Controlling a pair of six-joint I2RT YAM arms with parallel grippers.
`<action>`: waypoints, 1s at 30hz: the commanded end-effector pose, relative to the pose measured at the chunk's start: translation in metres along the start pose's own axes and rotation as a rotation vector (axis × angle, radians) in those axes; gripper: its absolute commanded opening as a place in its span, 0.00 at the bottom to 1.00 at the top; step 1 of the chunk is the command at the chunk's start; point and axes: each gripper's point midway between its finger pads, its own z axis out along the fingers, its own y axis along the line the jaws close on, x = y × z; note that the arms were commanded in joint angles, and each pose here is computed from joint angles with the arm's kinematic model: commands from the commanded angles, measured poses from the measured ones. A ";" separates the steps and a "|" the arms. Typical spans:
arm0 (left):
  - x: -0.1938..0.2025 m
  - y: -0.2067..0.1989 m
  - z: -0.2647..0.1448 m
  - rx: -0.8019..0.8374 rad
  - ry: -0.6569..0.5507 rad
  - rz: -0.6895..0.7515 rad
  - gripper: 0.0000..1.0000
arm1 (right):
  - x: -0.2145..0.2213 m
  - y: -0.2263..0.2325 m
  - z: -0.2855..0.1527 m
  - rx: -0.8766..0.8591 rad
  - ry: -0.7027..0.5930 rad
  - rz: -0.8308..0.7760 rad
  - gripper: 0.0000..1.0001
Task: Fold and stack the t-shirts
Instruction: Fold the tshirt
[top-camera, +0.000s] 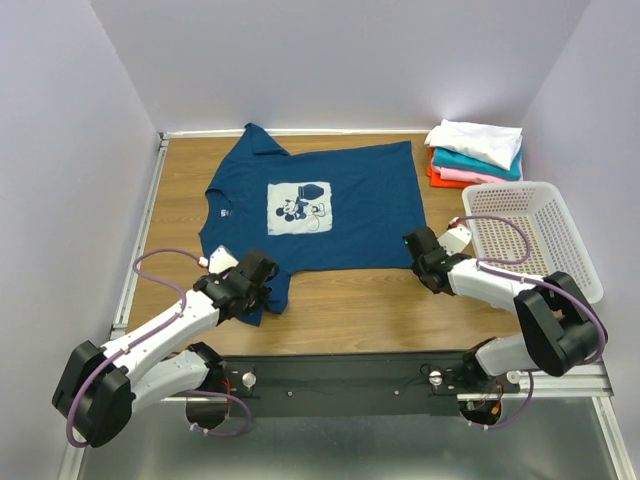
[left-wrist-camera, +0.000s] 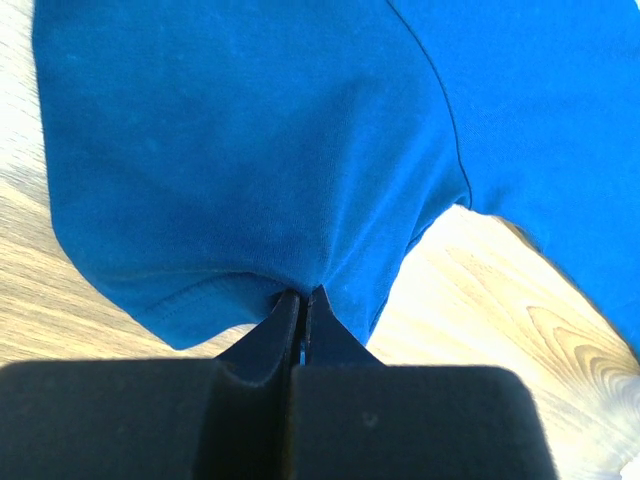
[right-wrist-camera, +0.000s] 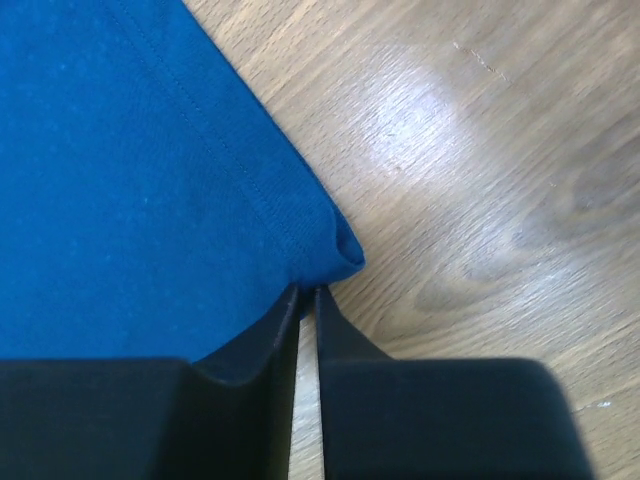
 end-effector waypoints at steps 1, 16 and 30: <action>-0.013 0.001 -0.003 -0.002 -0.069 -0.003 0.00 | 0.000 -0.009 0.006 0.044 -0.014 -0.014 0.14; -0.022 -0.005 -0.017 0.035 -0.090 -0.019 0.00 | 0.021 -0.012 -0.025 -0.127 0.111 -0.093 0.01; -0.028 -0.007 -0.022 0.045 -0.112 -0.024 0.00 | 0.018 -0.010 -0.042 -0.172 0.113 -0.096 0.01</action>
